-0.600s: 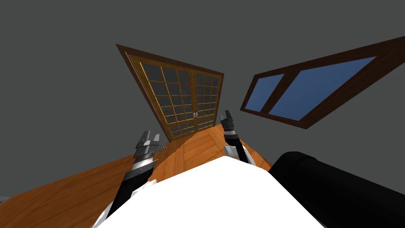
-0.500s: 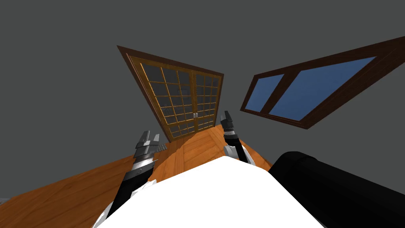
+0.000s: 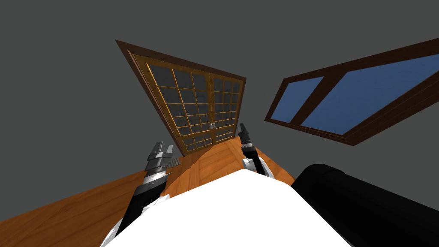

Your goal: Pull the door open

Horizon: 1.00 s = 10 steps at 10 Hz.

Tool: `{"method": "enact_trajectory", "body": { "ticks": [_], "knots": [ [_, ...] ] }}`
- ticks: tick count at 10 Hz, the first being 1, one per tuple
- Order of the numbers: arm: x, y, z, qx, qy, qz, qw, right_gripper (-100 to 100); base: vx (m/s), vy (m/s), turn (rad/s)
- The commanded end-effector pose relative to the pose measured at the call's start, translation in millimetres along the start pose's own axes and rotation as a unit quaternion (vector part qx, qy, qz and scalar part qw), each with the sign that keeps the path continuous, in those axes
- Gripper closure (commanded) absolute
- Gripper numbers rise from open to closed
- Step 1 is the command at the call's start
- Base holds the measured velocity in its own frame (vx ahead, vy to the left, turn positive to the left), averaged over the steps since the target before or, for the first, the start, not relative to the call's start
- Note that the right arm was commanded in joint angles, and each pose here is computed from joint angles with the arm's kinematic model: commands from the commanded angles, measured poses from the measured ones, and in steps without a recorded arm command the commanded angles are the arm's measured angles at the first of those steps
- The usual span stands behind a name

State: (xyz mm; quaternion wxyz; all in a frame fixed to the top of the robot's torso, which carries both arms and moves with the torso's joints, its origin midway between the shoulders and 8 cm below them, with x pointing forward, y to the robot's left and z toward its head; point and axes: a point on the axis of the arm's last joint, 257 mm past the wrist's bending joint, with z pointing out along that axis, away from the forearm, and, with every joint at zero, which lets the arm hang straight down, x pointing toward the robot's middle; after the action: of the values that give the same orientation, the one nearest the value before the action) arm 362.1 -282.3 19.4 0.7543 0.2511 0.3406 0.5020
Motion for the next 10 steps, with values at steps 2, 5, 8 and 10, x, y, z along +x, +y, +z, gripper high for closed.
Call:
{"method": "enact_trajectory", "body": {
  "ticks": [2,5,8,10],
  "knots": [
    [3.6,-16.6,-3.6,0.010,0.008,-0.029,0.9995,-100,0.131,0.001,0.010],
    [8.0,-39.4,-10.8,0.024,0.020,-0.067,0.9973,-100,0.099,-0.001,0.012],
    [11.3,-58.7,-17.7,0.036,0.030,-0.099,0.9940,-100,0.115,0.018,0.015],
    [13.3,-71.5,-22.7,0.044,0.037,-0.120,0.9911,-100,0.102,0.010,0.012]
  ]
}}
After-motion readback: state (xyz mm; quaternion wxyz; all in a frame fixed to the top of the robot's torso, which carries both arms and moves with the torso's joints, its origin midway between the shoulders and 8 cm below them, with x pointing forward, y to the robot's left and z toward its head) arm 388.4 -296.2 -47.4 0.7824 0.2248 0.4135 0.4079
